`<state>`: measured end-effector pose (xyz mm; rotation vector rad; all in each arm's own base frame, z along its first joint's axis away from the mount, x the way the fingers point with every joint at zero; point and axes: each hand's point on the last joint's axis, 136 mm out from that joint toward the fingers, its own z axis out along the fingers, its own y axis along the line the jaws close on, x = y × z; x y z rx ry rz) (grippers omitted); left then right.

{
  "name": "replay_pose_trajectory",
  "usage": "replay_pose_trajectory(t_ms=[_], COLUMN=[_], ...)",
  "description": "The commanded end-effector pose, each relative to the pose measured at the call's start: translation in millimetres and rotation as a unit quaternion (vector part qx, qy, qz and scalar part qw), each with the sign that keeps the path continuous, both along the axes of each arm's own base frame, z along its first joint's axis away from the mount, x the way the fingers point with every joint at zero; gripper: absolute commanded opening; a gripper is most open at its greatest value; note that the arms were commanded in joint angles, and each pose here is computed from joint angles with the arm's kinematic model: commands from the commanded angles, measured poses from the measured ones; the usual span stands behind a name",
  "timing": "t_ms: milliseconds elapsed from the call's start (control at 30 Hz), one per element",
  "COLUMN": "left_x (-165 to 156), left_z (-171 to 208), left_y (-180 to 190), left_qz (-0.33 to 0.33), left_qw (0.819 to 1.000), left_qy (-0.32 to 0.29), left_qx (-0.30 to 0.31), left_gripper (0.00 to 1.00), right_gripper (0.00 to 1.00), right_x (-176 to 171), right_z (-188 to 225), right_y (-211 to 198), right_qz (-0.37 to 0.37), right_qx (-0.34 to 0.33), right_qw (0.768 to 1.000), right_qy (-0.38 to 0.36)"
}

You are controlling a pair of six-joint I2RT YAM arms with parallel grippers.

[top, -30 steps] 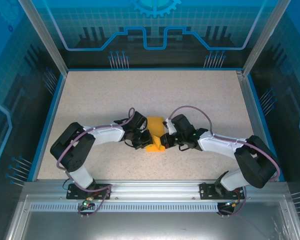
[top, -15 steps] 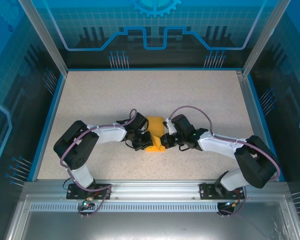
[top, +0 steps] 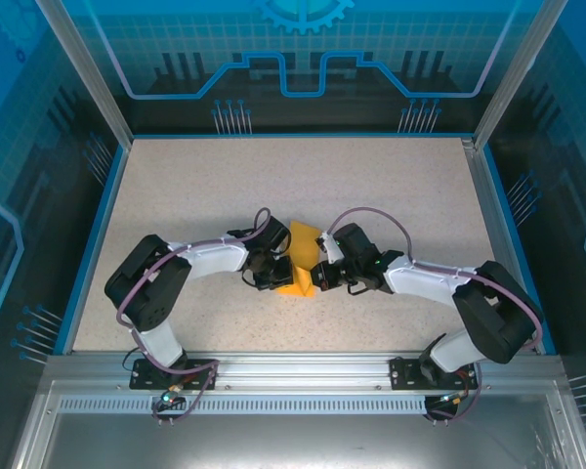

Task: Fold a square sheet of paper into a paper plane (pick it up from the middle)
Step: Fold the triangle a second time at the center of the table.

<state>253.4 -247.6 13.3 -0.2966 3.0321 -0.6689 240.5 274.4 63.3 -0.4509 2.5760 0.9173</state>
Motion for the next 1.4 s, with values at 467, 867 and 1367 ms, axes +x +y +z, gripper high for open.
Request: replay_pose_trajectory(t_ms=[467,867,1367], left_x=[-3,-1,-10], left_z=[32,26,-3], left_y=[3,-6,5], left_qz=[0.012,0.101,0.127], left_qw=[0.999,0.991,0.990], left_qy=[-0.020,0.004,0.033], left_qx=[-0.029,-0.082,-0.052], left_gripper=[0.15,0.08,0.07], right_gripper=[0.01,0.01,0.01], right_x=[15,12,16], right_z=[5,1,-2], right_y=[0,-7,-9], right_qz=[-0.008,-0.015,-0.019], right_qx=[0.007,0.001,-0.003], right_qw=[1.000,1.000,1.000], right_qy=[-0.004,-0.004,-0.004])
